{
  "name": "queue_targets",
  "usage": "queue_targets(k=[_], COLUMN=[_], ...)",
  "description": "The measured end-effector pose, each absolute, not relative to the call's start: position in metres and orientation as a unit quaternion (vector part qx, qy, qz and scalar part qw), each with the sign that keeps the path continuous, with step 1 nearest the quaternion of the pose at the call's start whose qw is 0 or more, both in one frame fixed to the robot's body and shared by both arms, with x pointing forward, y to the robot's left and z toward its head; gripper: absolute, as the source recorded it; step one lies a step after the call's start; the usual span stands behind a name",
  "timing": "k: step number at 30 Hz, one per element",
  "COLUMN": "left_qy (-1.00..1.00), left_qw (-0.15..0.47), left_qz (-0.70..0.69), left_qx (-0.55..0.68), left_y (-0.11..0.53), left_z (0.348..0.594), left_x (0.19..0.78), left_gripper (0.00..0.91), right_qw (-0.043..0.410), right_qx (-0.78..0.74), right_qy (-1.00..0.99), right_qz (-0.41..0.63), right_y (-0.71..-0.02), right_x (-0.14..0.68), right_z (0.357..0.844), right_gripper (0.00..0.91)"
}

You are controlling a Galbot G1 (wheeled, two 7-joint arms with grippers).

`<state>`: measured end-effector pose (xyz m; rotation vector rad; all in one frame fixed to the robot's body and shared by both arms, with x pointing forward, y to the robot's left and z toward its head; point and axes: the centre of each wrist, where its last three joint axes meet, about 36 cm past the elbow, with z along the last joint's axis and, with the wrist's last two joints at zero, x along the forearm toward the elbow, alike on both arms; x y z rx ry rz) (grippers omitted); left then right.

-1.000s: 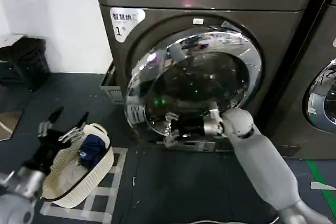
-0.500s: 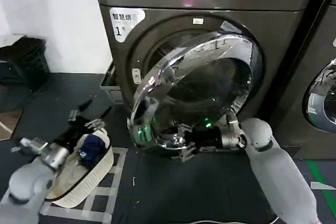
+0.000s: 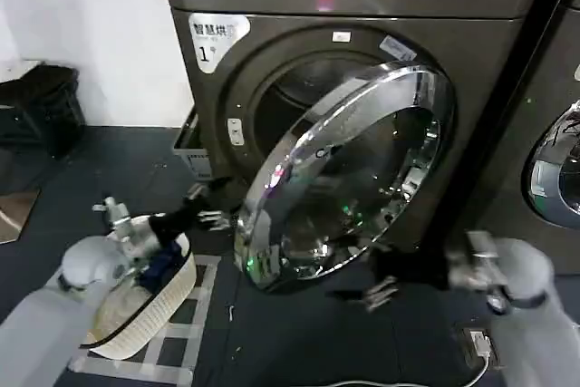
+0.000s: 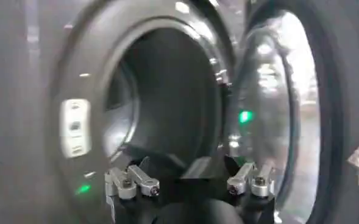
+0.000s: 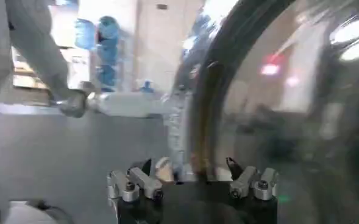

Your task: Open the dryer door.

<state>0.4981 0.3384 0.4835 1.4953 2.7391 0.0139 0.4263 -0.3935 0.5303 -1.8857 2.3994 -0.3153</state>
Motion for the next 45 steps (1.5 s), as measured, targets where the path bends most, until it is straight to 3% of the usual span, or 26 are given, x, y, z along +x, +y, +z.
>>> queue_targets(k=[4,10,16,21,30,37,45], left_qy=[0.852,0.810,0.790,0.771,0.753,0.736,0.713], left_qw=[0.027,0.045,0.039,0.033,0.038,0.026,0.039], left_qz=[0.006,0.010,0.011,0.013,0.034,0.024,0.016], left_qx=[0.523,0.585,0.611,0.636,0.656,0.676,0.700], left_y=[0.319,0.290,0.268,0.247,0.201,0.154,0.099], left_z=[0.479,0.482,0.477,0.476,0.466,0.460,0.466], left_x=[0.503,0.507,0.511,0.515,0.524,0.525,0.534], left_gripper=[0.907,0.907,0.907,0.907,0.907,0.907,0.907], right_qw=[0.056,0.050,0.056,0.029,0.055,0.092,0.073], right_qx=[-0.560,-0.440,-0.266,-0.072,0.186,0.281,0.387], right_qy=[0.820,0.890,0.951,0.989,0.971,0.944,0.902], right_qz=[-0.102,-0.104,-0.149,-0.128,-0.138,-0.148,-0.177], right_y=[-0.429,-0.473,-0.507,-0.528,-0.566,-0.572,-0.590], right_x=[0.392,0.346,0.304,0.274,0.235,0.213,0.167], right_z=[0.534,0.529,0.543,0.548,0.565,0.597,0.626], right_gripper=[0.907,0.907,0.907,0.907,0.907,0.907,0.907])
